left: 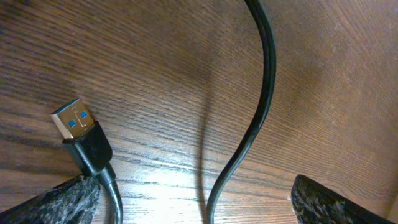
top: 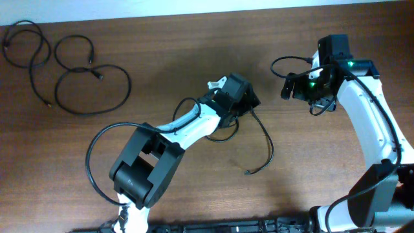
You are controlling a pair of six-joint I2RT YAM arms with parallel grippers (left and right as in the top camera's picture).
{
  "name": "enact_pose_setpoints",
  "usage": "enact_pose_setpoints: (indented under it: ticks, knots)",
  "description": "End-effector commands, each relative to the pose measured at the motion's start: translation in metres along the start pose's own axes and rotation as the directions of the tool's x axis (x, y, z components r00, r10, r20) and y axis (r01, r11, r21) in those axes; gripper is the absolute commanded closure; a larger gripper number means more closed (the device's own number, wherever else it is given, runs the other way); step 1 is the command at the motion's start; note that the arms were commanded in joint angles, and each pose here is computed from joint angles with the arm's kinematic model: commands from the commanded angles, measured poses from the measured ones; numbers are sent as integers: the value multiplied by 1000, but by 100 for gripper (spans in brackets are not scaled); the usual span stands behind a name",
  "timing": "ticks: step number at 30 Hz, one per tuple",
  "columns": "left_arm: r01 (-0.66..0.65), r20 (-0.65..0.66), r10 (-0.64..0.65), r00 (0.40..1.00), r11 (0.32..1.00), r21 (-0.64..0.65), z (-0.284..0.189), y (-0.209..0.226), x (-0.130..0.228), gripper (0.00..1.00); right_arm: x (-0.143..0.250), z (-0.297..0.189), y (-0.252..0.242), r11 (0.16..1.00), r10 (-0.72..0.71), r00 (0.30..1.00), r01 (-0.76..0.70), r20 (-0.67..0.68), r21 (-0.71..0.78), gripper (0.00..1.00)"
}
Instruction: Untangle cables
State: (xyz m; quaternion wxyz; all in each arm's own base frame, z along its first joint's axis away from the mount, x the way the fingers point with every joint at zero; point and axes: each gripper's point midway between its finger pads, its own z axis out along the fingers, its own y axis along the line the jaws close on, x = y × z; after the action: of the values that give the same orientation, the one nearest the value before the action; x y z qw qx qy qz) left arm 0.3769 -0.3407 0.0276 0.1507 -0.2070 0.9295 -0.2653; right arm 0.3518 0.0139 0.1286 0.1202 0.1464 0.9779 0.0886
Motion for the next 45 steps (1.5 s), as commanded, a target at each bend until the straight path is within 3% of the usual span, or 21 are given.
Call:
enact_pose_setpoints:
  ticks: [1,4,6,8,9,11,14,17,19,20,22,23,24,26,29,31,35,37,39,44,45]
  knots:
    - [7,-22,-9,1000,996,-87,32,32,12,1,-2,-4,1,1000,4,1000,-4,13,-3,1]
    - [-14,-29,11,1000,995,-101,45,38,23,1,-2,-4,1,1000,4,1000,-4,13,-3,1]
    - [-26,-34,22,999,990,-139,53,49,29,16,-2,-4,1,1000,4,1000,-4,13,-3,1]
    - [-27,-36,22,999,989,-149,56,54,30,43,-2,-4,1,1000,4,1000,-4,14,-3,1]
    - [-41,-37,35,999,987,-156,59,57,30,47,-2,-4,1,1000,4,1000,-4,13,-3,1]
    - [-52,-50,44,998,984,-173,65,64,35,47,-2,-4,1,1000,4,1000,-4,13,-3,1]
    - [-63,-71,51,996,981,-182,70,69,44,35,-2,-4,1,1000,4,1000,-4,13,-2,1]
    - [-214,-118,203,972,973,-88,72,51,50,38,-2,-4,1,1000,4,1000,-4,13,-3,1]
    - [-272,-132,258,957,957,-102,68,55,44,35,-2,-4,1,1000,4,1000,-4,14,-3,1]
    - [-274,-143,256,956,954,-122,60,60,32,27,-2,-4,1,1000,4,1000,-4,13,-3,1]
    - [-370,-158,355,921,926,-78,44,48,17,22,-2,-4,1,1000,4,1000,-4,13,-3,1]
    - [-413,-150,399,905,908,-76,31,41,8,7,-2,-4,1,1000,4,1000,-4,13,-2,1]
    - [-454,-133,442,887,888,-71,19,33,-1,1,-2,-4,1,1000,4,1000,-4,13,-3,1]
    - [-518,-42,518,854,843,-143,-21,22,-35,1,-2,-4,1,1000,4,1000,-4,14,-3,1]
    - [-727,-57,727,684,671,-146,-45,17,-45,1,-2,-4,1,1000,4,1000,-4,13,-3,1]
    - [-799,-113,794,597,578,-166,-47,28,-43,1,-2,-4,1,1000,4,1000,-4,13,-3,1]
    - [-767,-144,798,585,488,-416,-62,61,-74,1,-2,-4,1,1000,4,1000,-4,13,-3,1]
    - [-800,-168,826,538,437,-411,-62,62,-76,1,-2,-4,1,1000,4,1000,-4,13,-3,1]
    - [-794,-163,823,544,443,-416,-62,64,-81,0,-2,-4,1,1000,4,1000,-4,13,-2,1]
    - [-789,-173,813,556,451,-416,-52,81,-79,16,-2,-4,1,1000,4,1000,-4,13,-3,1]
    - [-791,-183,811,556,448,-417,-49,84,-78,23,-2,-4,1,1000,4,1000,-4,13,-3,1]
